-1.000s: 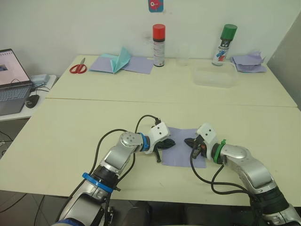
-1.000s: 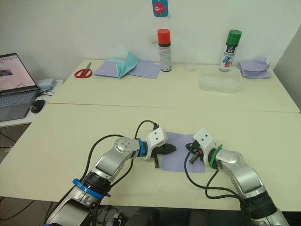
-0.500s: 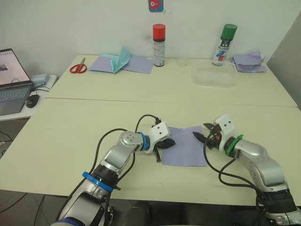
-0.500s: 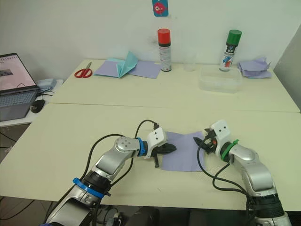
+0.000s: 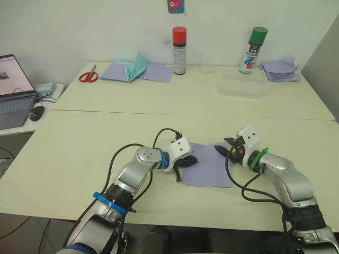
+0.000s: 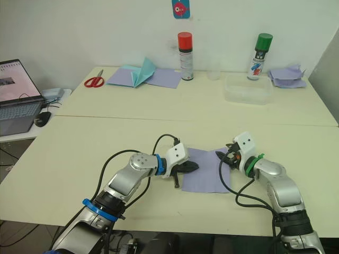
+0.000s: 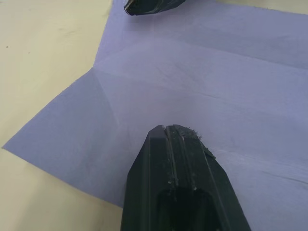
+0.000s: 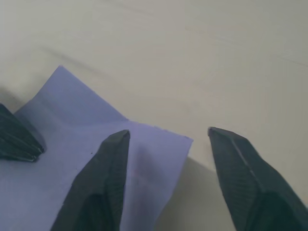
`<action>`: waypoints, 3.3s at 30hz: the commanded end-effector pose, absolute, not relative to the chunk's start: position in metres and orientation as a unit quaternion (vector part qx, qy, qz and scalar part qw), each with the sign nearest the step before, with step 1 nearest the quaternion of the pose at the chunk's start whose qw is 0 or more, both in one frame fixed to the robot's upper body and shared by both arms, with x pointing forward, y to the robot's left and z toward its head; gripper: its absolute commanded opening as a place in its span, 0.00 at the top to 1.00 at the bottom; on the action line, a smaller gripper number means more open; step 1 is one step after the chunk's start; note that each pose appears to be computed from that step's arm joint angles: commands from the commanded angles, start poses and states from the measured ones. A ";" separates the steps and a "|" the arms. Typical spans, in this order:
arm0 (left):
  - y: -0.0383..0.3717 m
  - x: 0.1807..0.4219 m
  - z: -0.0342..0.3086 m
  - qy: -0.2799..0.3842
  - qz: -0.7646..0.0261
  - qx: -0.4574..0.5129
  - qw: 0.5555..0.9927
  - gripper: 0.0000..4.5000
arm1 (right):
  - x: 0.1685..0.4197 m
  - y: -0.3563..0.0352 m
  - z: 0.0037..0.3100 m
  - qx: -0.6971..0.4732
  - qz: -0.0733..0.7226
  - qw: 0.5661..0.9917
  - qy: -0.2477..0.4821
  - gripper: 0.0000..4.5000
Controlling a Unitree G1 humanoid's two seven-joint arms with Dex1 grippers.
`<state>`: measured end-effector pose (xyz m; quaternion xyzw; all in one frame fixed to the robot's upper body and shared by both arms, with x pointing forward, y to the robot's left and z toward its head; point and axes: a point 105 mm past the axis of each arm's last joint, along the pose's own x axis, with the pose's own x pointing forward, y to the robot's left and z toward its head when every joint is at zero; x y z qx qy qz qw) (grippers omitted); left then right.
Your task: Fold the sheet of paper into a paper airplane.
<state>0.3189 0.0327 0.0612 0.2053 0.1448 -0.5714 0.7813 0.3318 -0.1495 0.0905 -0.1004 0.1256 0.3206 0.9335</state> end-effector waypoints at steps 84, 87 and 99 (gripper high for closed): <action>-0.004 0.350 0.038 0.172 -0.575 0.234 0.765 1.00 | 0.311 -0.140 0.099 -0.090 0.357 0.922 0.123 0.78; -0.004 0.350 0.036 0.173 -0.575 0.238 0.763 1.00 | 0.311 -0.138 0.081 -0.103 0.356 0.916 0.152 0.99; -0.001 0.351 0.032 0.177 -0.573 0.245 0.762 1.00 | 0.287 -0.163 0.052 -0.119 0.331 0.909 0.223 0.99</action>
